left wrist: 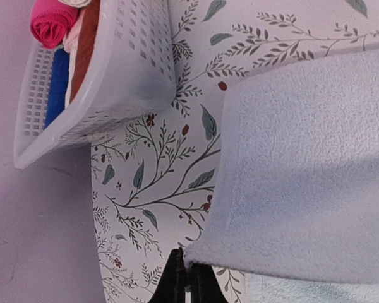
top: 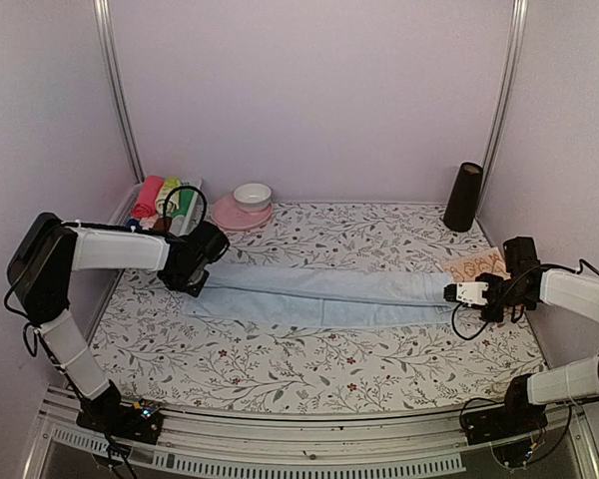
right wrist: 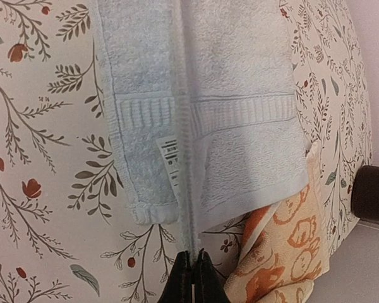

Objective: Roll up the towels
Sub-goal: Fold the towel at the center of the board.

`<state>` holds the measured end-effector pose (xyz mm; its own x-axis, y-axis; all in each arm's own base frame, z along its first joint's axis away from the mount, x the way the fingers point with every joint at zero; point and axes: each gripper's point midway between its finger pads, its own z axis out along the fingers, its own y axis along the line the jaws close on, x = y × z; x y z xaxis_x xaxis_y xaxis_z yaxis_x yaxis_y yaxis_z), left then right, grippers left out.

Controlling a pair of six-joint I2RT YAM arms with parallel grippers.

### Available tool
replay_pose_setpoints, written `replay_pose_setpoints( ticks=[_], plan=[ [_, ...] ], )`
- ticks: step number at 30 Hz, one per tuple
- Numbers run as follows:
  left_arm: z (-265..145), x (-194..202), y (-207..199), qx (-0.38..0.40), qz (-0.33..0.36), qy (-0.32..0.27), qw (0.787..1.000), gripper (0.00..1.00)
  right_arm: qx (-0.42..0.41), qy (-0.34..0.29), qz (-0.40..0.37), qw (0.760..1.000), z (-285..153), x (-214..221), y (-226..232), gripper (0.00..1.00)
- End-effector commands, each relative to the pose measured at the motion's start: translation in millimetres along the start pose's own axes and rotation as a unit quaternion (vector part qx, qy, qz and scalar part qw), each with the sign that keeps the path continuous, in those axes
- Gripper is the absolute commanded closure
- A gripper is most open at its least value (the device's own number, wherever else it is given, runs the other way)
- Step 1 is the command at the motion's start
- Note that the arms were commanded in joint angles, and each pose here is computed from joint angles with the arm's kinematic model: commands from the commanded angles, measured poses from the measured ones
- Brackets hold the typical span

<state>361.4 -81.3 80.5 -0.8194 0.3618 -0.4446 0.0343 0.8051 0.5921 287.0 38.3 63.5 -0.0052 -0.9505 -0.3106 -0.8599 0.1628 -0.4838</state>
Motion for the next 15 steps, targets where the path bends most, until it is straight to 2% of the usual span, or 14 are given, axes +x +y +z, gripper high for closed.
replay_pose_setpoints(
  ticks=[1,7,15],
  plan=[
    [-1.9,15.0,-0.2,-0.010,0.019,0.027,0.999,1.00,-0.015,0.019,-0.017,1.000,5.9,6.3,15.4,0.98],
    [-4.4,26.6,-11.2,0.007,0.041,0.041,0.998,1.00,-0.023,0.030,-0.022,0.999,20.5,2.3,25.9,0.98],
    [-4.0,40.2,-20.0,0.010,0.068,0.062,0.996,1.00,-0.006,0.055,-0.019,0.998,26.2,7.5,17.2,0.98]
  ],
)
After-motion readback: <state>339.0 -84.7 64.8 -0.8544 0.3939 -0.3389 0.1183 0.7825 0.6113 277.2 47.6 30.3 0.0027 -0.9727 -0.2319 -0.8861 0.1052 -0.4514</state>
